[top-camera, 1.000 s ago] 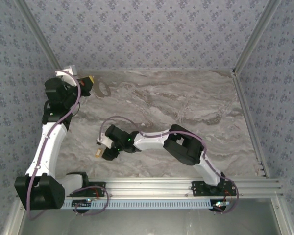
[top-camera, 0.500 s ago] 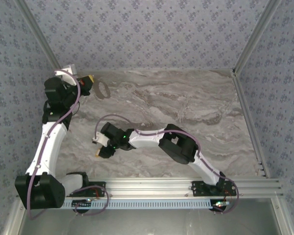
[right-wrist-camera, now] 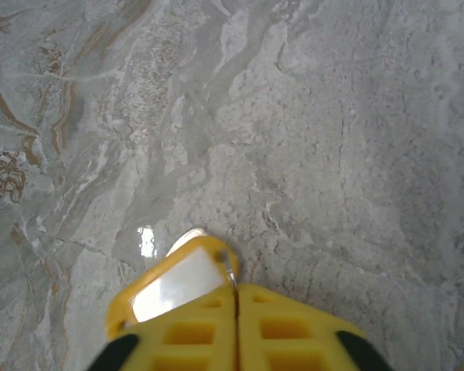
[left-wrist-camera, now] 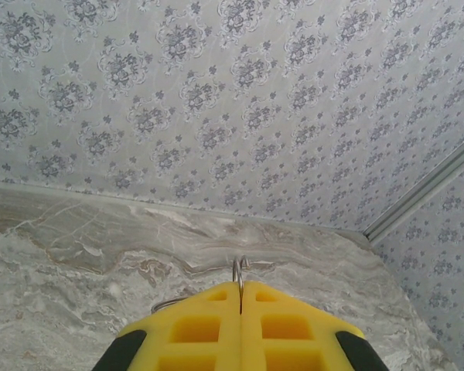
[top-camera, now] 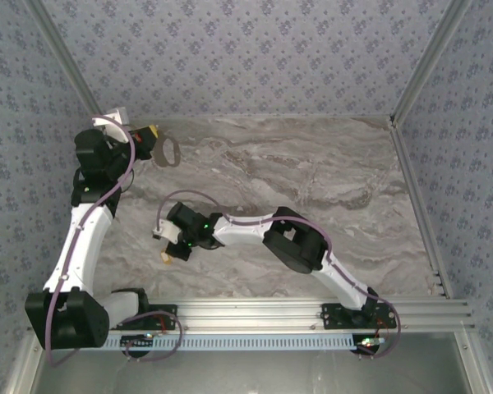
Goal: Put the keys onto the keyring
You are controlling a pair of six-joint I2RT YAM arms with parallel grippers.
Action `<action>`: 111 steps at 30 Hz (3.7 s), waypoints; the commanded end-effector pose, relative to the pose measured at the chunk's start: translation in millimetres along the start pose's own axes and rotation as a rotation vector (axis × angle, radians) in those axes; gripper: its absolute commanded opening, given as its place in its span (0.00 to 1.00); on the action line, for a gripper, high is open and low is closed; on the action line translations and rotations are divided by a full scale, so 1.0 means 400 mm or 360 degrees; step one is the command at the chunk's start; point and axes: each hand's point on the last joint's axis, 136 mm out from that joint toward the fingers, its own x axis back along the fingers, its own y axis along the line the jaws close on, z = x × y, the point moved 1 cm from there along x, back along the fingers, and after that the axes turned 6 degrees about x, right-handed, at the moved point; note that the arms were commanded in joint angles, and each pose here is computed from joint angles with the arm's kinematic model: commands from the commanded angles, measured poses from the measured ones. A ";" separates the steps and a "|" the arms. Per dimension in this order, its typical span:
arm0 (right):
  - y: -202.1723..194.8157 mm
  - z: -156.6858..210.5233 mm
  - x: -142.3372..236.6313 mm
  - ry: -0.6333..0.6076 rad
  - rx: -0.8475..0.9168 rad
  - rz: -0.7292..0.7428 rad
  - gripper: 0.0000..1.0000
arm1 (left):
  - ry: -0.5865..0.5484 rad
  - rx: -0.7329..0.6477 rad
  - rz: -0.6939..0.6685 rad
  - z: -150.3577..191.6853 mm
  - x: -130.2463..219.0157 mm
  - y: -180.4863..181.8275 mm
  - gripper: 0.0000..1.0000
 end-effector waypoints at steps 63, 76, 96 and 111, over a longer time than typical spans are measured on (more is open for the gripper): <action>-0.044 0.503 0.766 -0.0628 -0.1294 0.0593 0.00 | 0.0501 -0.0408 0.0568 0.453 0.091 -0.332 0.00; -0.034 0.398 0.832 -0.0897 -0.1180 0.0425 0.00 | 0.0541 -0.0580 0.0667 0.484 0.105 -0.338 0.00; -0.047 0.351 0.932 -0.0977 -0.1175 0.0629 0.00 | 0.0420 -0.0912 0.0949 0.529 0.122 -0.382 0.00; -0.037 0.200 1.012 -0.1064 -0.0946 0.0626 0.00 | 0.0375 -0.1146 0.1132 0.557 0.130 -0.445 0.00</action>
